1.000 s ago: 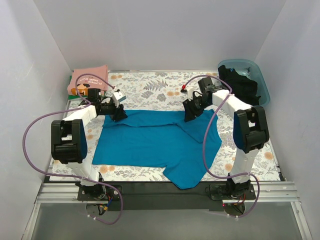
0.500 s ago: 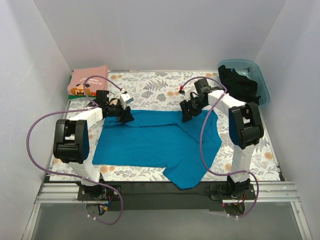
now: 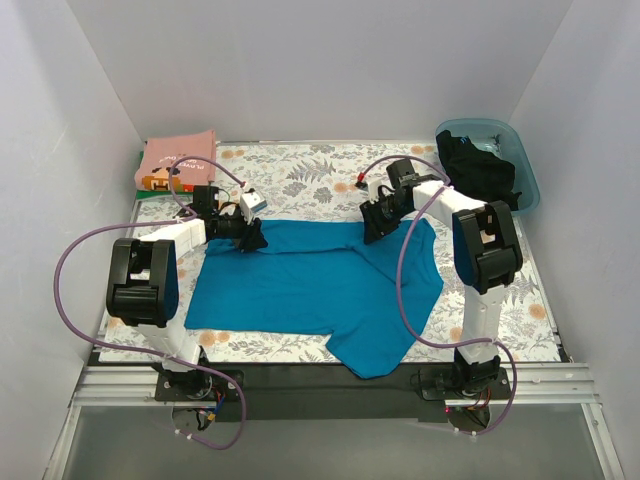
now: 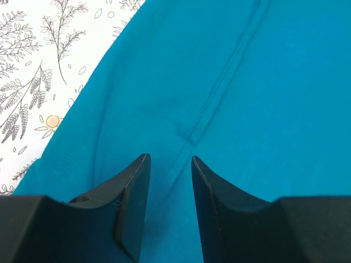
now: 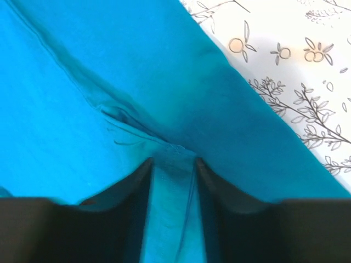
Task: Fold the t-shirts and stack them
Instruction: Fold the tshirt
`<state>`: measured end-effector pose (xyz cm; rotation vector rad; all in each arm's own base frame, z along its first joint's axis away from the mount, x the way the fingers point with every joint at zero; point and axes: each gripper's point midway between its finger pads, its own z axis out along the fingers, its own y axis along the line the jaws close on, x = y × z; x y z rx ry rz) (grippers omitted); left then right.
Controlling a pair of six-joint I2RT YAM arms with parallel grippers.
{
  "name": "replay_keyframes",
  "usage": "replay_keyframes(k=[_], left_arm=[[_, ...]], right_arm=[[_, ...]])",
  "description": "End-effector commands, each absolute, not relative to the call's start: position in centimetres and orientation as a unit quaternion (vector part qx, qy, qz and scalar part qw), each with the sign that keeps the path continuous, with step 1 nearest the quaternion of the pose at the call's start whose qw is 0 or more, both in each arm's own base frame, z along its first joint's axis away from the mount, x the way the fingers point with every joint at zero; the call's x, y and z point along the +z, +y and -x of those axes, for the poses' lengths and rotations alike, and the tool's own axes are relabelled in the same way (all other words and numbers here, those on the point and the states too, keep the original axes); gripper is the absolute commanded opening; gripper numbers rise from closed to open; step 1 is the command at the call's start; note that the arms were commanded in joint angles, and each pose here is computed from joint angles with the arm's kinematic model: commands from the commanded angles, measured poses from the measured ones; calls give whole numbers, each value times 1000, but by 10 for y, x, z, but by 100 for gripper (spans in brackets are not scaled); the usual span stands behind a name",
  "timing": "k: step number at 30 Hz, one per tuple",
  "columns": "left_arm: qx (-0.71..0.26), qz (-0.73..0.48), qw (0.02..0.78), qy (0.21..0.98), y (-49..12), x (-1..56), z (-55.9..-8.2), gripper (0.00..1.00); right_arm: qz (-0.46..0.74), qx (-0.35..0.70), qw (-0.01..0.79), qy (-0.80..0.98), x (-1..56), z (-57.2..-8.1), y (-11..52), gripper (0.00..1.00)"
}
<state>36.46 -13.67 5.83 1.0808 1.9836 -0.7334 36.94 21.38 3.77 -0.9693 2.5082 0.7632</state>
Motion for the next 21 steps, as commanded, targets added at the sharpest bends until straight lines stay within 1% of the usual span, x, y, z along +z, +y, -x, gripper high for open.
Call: replay_keyframes(k=[1, 3, 4, 6, 13, 21], left_arm=[[-279, -429, 397, 762, -139, 75, -369, 35], [-282, -428, 396, 762, -140, 75, -369, 35], [-282, -428, 397, 762, -140, 76, -370, 35], [-281, -428, 399, 761, -140, 78, -371, 35], [-277, -430, 404, 759, -139, 82, -368, 34], [-274, -426, 398, 765, -137, 77, -366, 34]], right_arm=[[358, 291, 196, 865, 59, -366, 222, 39], [360, 295, 193, 864, 59, -363, 224, 28], [362, 301, 195, 860, 62, -361, 226, 14], [364, 306, 189, 859, 63, -357, 226, 2], [394, 326, 187, 839, 85, -325, 234, 1], [440, 326, 128, 827, 65, -270, 247, 1]])
